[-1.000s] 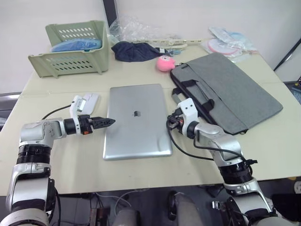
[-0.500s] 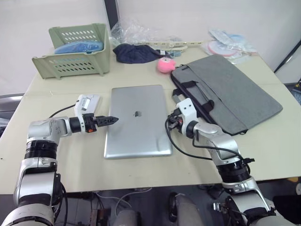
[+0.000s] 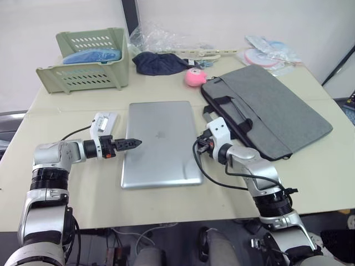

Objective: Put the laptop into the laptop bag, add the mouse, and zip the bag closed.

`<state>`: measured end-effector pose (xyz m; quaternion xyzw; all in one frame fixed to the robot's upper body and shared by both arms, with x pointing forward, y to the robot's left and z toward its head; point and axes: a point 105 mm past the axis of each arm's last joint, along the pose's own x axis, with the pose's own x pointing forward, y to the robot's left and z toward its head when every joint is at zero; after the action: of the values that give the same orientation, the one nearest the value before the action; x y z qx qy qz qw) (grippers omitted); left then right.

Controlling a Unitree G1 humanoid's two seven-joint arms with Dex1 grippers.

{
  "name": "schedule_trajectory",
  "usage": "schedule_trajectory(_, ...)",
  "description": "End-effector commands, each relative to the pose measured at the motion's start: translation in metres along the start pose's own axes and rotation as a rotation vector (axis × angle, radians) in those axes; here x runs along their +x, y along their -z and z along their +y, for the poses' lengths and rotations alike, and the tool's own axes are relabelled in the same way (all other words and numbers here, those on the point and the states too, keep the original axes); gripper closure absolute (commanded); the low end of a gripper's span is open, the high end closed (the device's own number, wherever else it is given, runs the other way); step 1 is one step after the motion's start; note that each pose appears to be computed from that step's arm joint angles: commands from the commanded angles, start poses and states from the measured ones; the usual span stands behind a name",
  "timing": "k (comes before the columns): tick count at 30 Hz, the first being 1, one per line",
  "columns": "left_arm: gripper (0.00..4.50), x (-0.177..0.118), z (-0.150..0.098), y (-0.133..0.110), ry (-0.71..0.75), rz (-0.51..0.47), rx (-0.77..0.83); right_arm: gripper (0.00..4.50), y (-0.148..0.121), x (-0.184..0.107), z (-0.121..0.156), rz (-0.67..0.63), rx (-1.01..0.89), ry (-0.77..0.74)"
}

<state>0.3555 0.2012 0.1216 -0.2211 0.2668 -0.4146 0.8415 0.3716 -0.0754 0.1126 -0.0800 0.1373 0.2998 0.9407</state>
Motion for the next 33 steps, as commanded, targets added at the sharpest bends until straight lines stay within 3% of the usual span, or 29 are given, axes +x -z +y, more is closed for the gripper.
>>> schedule_trajectory(1,0.00,0.011,0.005,0.035,0.039,0.060,-0.173,4.46,-0.018,0.002,0.025,-0.072,-0.026,-0.104)
schedule_trajectory(33,0.00,0.037,-0.021,0.026,0.158,0.012,-0.218,4.46,-0.024,-0.002,0.037,-0.088,-0.036,-0.139)
